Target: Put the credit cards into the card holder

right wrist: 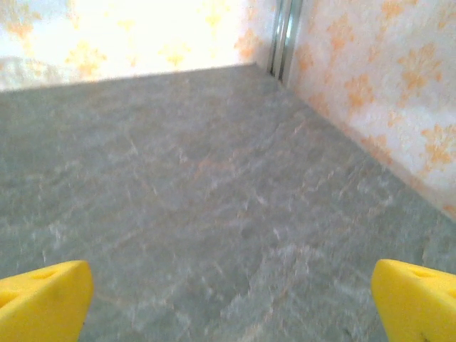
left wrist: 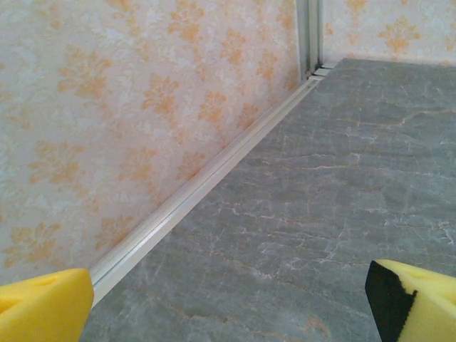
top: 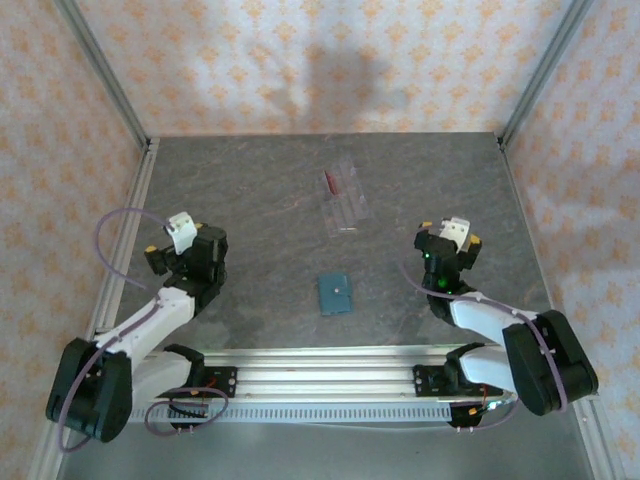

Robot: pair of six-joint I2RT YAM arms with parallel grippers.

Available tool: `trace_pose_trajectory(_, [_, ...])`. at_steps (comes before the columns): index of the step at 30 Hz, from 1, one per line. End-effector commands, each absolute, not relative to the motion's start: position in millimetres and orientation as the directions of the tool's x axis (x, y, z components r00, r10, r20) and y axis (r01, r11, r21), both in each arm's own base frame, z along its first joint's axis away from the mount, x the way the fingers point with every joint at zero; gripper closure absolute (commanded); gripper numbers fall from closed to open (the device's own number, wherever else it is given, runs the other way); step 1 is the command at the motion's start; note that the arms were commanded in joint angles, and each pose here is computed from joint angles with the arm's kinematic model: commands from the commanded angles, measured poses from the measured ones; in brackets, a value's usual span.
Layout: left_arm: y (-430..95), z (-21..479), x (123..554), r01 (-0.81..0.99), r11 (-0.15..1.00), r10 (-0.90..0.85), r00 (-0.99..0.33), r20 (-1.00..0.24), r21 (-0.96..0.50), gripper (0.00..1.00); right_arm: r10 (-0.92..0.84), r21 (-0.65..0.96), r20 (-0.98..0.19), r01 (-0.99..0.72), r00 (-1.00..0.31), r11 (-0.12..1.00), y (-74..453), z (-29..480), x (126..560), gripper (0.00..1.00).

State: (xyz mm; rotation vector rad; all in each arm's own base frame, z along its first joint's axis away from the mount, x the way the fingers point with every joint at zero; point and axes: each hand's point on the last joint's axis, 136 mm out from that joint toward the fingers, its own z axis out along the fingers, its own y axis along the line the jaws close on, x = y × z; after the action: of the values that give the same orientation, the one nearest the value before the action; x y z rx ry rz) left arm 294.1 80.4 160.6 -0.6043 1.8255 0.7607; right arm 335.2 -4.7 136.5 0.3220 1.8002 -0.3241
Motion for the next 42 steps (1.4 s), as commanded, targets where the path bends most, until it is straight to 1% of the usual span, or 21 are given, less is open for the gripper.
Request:
trace_pose_trajectory(1, [82.1, 157.7, 313.4, -0.670, 0.706, -0.021, -0.341, -0.940, 0.228, 0.01, 0.042, -0.035, -0.984, 0.423, -0.172, 0.905, -15.8, 154.7, 343.5, 0.00])
trace_pose_trajectory(3, [78.7, 146.9, 319.7, -0.644, 0.728, -0.009, -0.354, -0.935, 0.237, 0.01, 0.104, 0.004, -0.974, 0.446, -0.201, 0.895, -27.3, 135.3, 346.1, 0.00])
trace_pose_trajectory(4, [76.5, 144.2, 323.5, -0.630, 0.739, -0.003, -0.358, -0.934, 0.239, 0.00, 0.111, 0.014, -0.975, 0.450, -0.190, 0.893, -30.8, 135.5, 349.6, 0.00])
trace_pose_trajectory(7, [65.0, 138.4, 333.7, -0.570, 0.794, 0.008, -0.335, -0.942, 0.210, 0.01, 0.101, -0.002, -0.967, 0.399, -0.235, 0.917, -26.6, 130.2, 358.5, 0.00])
trace_pose_trajectory(10, [62.3, 140.0, 338.1, -0.567, 0.811, -0.019, -0.276, -0.961, 0.147, 0.00, 0.061, -0.034, -0.964, 0.346, -0.260, 0.938, -20.4, 128.2, 367.7, 0.00])
trace_pose_trajectory(12, [57.6, 138.0, 343.8, -0.542, 0.831, -0.028, -0.261, -0.965, 0.122, 0.00, 0.055, -0.032, -0.968, 0.340, -0.244, 0.940, -22.0, 122.4, 367.7, 0.00])
trace_pose_trajectory(14, [59.0, 130.8, 350.4, -0.542, 0.833, -0.042, -0.257, -0.966, 0.108, 0.01, 0.077, 0.001, -0.978, 0.364, -0.194, 0.931, -29.0, 115.4, 365.8, 0.00])
trace_pose_trajectory(15, [60.0, 126.6, 354.5, -0.548, 0.828, -0.043, -0.270, -0.962, 0.117, 0.00, 0.085, 0.021, -0.983, 0.365, -0.160, 0.931, -30.4, 112.4, 364.3, 0.00])
trace_pose_trajectory(16, [58.7, 126.5, 360.9, -0.543, 0.829, -0.031, -0.280, -0.960, 0.132, 0.00, 0.081, 0.021, -0.985, 0.359, -0.154, 0.933, -30.4, 105.2, 362.1, 0.00])
trace_pose_trajectory(17, [53.7, 122.4, 365.9, -0.513, 0.845, -0.025, -0.318, -0.948, 0.150, 0.00, 0.077, 0.028, -0.989, 0.355, -0.123, 0.935, -29.9, 108.8, 362.4, 0.00])
trace_pose_trajectory(18, [49.9, 121.1, 370.6, -0.489, 0.858, -0.010, -0.325, -0.946, 0.160, 0.00, 0.081, 0.036, -0.990, 0.344, -0.117, 0.938, -28.3, 111.2, 362.0, 0.00])
trace_pose_trajectory(20, [47.7, 119.9, 370.9, -0.474, 0.866, -0.011, -0.331, -0.944, 0.156, 0.00, 0.082, 0.020, -0.981, 0.327, -0.175, 0.945, -25.1, 107.9, 366.8, 0.00])
trace_pose_trajectory(22, [47.0, 119.8, 370.3, -0.467, 0.872, -0.011, -0.323, -0.946, 0.149, 0.00, 0.057, -0.007, -0.972, 0.271, -0.228, 0.962, -16.1, 101.5, 376.5, 0.00])
trace_pose_trajectory(27, [39.0, 113.9, 370.9, -0.396, 0.911, -0.014, -0.306, -0.952, 0.114, 0.00, 0.064, 0.004, -0.969, 0.243, -0.240, 0.970, -13.7, 100.7, 381.0, 0.00])
trace_pose_trajectory(30, [34.5, 102.7, 381.9, -0.349, 0.930, -0.005, -0.337, -0.941, 0.120, 0.00, 0.076, 0.014, -0.961, 0.226, -0.265, 0.974, -13.7, 97.9, 384.5, 0.00])
trace_pose_trajectory(38, [44.3, 100.9, 381.8, -0.378, 0.921, -0.048, -0.349, -0.936, 0.094, 0.00, 0.118, 0.053, -0.946, 0.214, -0.303, 0.975, -18.2, 93.8, 392.3, 0.00])
trace_pose_trajectory(42, [45.3, 100.5, 381.8, -0.380, 0.921, -0.052, -0.349, -0.936, 0.090, 0.00, 0.122, 0.045, -0.944, 0.248, -0.307, 0.968, -24.3, 93.6, 391.9, 0.01])
